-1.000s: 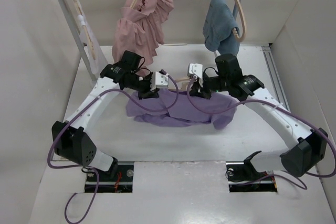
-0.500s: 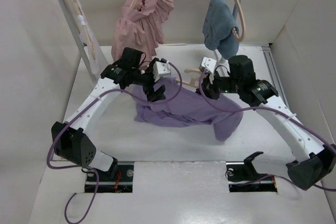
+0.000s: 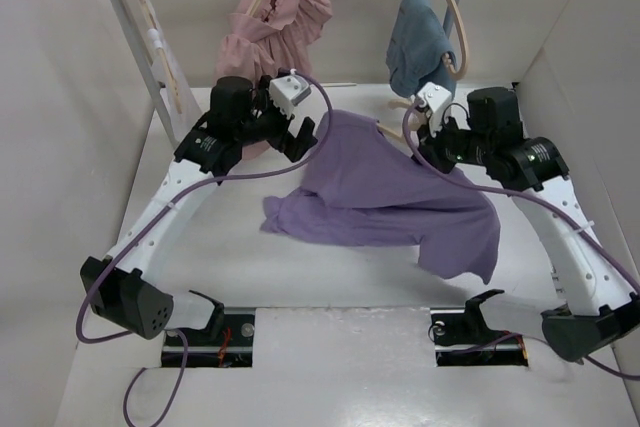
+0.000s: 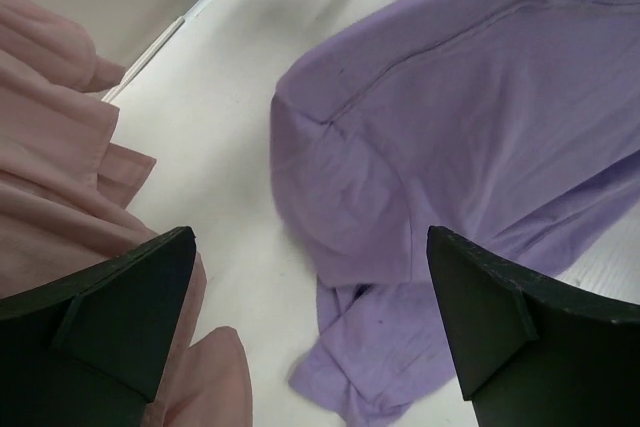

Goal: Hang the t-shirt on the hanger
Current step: Hang the hanger with tshirt onto the clothesline

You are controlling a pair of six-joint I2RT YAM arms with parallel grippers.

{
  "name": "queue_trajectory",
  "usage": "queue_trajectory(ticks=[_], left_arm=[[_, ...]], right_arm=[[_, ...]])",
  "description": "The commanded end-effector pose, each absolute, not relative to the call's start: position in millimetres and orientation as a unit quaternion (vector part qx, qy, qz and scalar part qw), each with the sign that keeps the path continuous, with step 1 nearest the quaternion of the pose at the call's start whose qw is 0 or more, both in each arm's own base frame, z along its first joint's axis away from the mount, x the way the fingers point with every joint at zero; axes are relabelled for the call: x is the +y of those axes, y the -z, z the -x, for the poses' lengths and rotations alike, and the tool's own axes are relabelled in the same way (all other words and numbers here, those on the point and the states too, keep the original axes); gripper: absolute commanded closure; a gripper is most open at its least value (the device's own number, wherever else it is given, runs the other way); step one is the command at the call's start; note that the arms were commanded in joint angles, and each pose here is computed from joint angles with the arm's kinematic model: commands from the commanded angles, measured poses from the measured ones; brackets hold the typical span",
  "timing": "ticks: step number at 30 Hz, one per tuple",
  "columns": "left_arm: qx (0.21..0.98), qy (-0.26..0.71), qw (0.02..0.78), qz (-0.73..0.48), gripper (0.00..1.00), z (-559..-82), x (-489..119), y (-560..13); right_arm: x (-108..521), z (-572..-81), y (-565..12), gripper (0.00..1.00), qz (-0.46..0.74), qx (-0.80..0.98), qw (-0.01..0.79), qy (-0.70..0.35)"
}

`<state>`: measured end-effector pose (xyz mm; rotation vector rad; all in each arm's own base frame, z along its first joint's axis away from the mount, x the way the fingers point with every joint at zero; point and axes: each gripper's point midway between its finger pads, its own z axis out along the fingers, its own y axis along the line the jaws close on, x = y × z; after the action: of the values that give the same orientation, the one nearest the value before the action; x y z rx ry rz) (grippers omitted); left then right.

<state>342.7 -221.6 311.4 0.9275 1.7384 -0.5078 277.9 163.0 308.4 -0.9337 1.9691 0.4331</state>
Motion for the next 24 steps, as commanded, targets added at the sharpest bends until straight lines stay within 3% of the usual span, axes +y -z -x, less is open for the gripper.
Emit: queue_trajectory(ticks=[1,4,15,24], left_arm=[[0.725,0.225,0.552,-0.344,0.0,-347,-223,-329],[0.728,0.23,0.55,-0.338,0.0,-346,-223,-329],[0.746,0.233,0.507,-0.364,0.0,-326,-219,-292],[0.749,0.227,0.505,-0.363,0.0,-310,-211,-285]], right_arm=[[145,-282,-338,1.0,0.336,0.804,0.469,-0.14],[151,-293,-357,1.0,0.295,0.811,0.484,-0.148],[185,-360,-520,1.0,0.2,0.708,0.664,-0.132],[200,-438,-563,1.0,0.106,0.646,0.744,-0.138]])
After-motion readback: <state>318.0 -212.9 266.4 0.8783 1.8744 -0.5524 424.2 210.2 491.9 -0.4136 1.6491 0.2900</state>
